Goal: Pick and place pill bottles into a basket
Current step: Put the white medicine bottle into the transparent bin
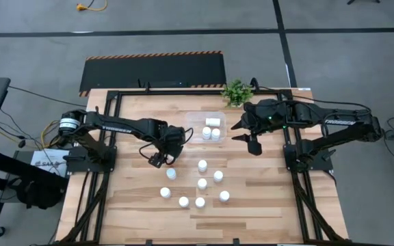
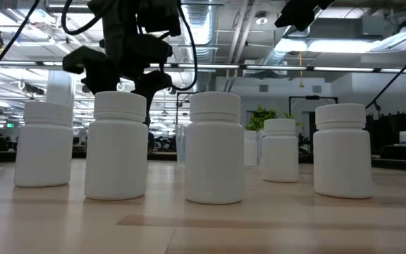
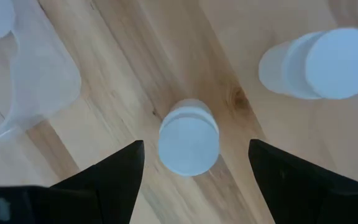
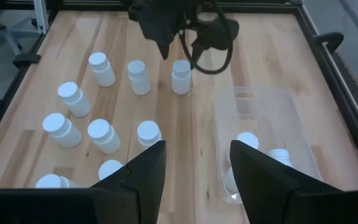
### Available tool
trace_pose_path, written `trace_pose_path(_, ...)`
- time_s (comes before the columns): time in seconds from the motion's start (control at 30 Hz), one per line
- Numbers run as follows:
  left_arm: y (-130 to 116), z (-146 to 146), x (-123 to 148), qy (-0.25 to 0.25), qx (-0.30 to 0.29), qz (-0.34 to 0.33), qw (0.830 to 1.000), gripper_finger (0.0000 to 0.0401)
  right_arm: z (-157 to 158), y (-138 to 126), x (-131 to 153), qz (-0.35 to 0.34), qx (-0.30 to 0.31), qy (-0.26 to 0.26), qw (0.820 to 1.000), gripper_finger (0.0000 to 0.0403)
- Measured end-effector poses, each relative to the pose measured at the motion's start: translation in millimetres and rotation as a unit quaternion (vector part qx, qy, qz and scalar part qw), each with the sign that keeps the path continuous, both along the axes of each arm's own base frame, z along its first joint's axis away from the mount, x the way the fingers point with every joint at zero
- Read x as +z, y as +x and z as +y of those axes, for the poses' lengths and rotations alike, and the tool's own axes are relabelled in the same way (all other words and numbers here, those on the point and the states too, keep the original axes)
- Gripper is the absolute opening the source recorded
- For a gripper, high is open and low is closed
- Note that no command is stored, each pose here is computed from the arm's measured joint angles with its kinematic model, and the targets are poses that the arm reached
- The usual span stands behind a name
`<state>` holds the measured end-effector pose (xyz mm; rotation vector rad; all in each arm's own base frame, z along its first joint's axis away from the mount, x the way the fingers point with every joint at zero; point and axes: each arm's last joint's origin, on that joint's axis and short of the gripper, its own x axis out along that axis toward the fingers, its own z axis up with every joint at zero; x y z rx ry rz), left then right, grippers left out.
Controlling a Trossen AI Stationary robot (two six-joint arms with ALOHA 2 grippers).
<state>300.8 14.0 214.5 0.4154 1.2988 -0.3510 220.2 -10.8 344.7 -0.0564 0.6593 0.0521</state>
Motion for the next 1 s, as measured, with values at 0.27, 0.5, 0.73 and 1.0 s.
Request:
trace_pose_path(0.27, 2.1, 0.9, -0.2, 0.021, -0.024, -0.009, 0.999, 0.0279, 0.0, 0.7, 0.9, -0.006, 0.000, 0.000, 1.000, 0.0168)
trace_pose_path(0.5, 2.1, 0.8, -0.2, 0.018, -0.022, -0.009, 1.000, 0.0279, -0.1, 0.7, 0.9, -0.006, 0.000, 0.000, 1.000, 0.0163)
trace_pose_path(0.73, 2.2, -0.6, -0.2, 0.010, -0.014, -0.009, 1.000, 0.0279, -0.3, 0.7, 0.9, -0.006, -0.005, 0.001, 1.000, 0.0157)
trace_pose_path(1.0, 1.8, -0.5, -1.2, 0.010, -0.005, -0.008, 1.000, 0.0279, -1.7, 0.7, 0.9, -0.005, -0.016, -0.005, 1.000, 0.0153)
